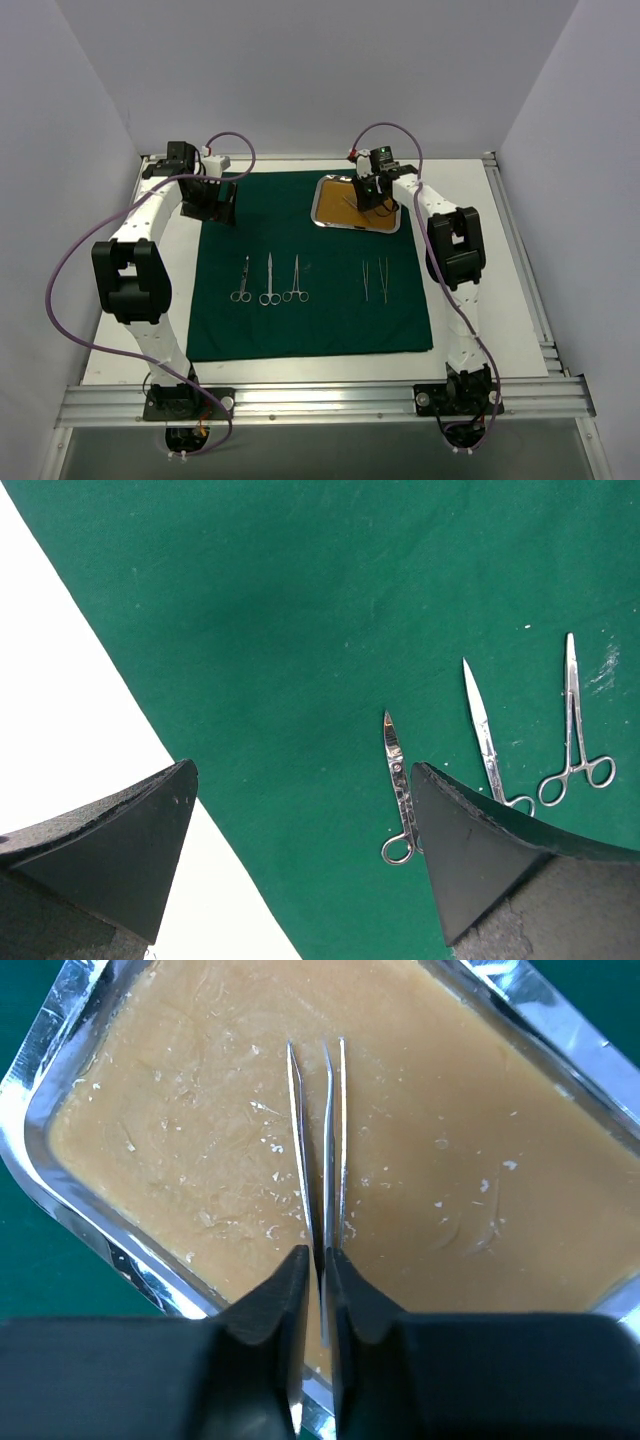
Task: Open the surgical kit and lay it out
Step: Move the medical item into the container.
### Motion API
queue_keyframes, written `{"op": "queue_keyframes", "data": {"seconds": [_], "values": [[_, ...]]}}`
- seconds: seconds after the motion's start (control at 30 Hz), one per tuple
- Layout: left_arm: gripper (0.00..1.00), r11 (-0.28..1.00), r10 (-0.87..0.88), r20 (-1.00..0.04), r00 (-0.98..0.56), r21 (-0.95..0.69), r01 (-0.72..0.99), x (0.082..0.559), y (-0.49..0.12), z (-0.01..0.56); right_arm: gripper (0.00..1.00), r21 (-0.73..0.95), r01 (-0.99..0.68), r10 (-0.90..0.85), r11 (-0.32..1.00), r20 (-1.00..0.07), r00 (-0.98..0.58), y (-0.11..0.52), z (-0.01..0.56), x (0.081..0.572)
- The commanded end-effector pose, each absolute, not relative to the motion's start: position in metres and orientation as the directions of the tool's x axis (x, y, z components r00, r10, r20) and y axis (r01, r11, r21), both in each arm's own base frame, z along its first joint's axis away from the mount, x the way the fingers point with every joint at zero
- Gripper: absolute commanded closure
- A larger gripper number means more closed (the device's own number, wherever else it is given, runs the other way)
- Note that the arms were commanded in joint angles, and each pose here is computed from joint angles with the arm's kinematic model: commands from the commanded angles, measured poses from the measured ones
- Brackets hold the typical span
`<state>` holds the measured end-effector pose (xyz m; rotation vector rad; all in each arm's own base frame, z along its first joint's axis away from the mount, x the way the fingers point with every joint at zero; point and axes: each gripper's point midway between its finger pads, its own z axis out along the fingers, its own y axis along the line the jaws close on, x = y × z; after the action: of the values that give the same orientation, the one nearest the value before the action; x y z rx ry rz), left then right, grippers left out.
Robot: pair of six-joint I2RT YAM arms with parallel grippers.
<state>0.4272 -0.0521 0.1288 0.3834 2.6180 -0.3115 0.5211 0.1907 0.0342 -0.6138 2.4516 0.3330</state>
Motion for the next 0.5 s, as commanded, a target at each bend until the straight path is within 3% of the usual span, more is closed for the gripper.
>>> {"op": "queue_keyframes", "data": {"seconds": [0.0, 0.23, 0.47], "values": [[0.03, 0.925, 0.221, -0.54, -0.812, -0.147, 0.35, 0.432, -0.054, 0.149, 0.94, 0.072, -0.479, -0.33, 0.875, -0.634, -0.699, 0.185, 0.07, 0.522], [0.03, 0.921, 0.221, -0.547, -0.807, -0.155, 0.357, 0.432, -0.057, 0.151, 1.0, 0.075, -0.48, -0.325, 0.874, -0.643, -0.694, 0.187, 0.074, 0.523], [0.03, 0.921, 0.221, -0.547, -0.807, -0.156, 0.358, 0.432, -0.057, 0.15, 0.95, 0.069, -0.462, -0.321, 0.884, -0.629, -0.708, 0.185, 0.065, 0.529]]}}
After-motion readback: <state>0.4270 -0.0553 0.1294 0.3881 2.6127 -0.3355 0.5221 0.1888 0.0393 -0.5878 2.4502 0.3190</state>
